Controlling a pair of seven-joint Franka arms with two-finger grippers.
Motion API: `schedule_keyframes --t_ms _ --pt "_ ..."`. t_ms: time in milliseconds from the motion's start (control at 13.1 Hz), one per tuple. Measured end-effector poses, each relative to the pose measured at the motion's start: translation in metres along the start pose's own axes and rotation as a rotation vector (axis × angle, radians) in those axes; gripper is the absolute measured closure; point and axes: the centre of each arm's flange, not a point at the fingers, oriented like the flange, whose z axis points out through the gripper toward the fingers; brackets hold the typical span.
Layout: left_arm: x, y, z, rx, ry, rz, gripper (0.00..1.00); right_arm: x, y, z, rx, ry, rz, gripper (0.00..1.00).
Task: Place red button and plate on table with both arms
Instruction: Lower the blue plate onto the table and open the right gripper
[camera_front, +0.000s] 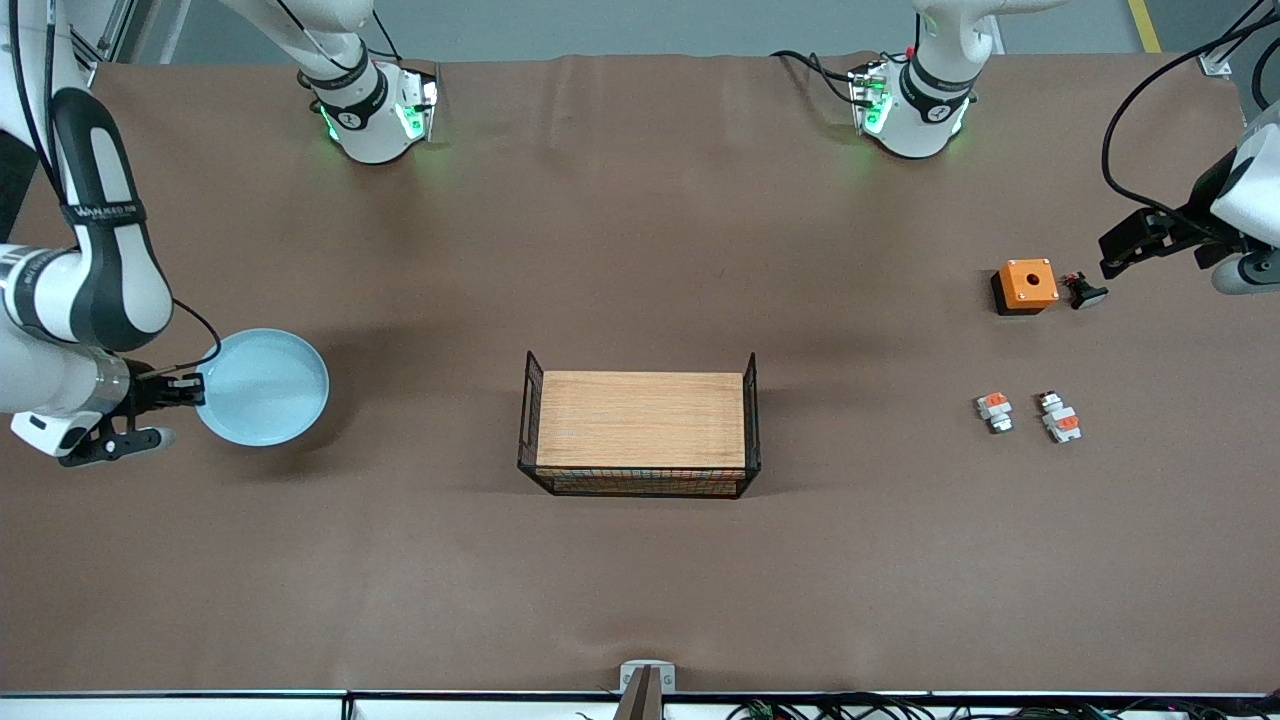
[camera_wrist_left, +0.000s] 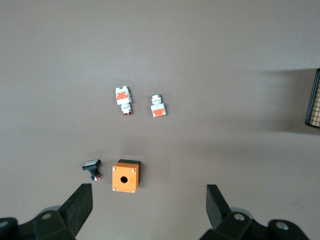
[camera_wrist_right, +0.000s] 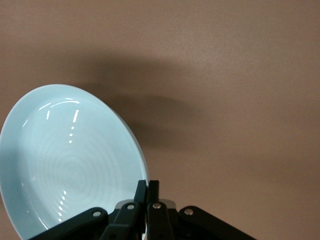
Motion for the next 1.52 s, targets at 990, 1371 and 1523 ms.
schedule_keyframes --t_ms 990,1371,1523 --pt "0.010 -0.001 0.012 -0.003 0.005 -0.002 0.00 -0.017 -0.002 0.091 0.024 0.011 0.004 0.36" --pt "0.010 -0.001 0.012 -0.003 0.005 -0.003 0.00 -0.018 -0.026 -0.051 0.008 -0.026 0.036 0.00" --pt "0.009 -0.002 0.011 -0.003 0.007 -0.004 0.00 -0.028 -0.053 -0.109 -0.007 -0.003 0.082 0.00"
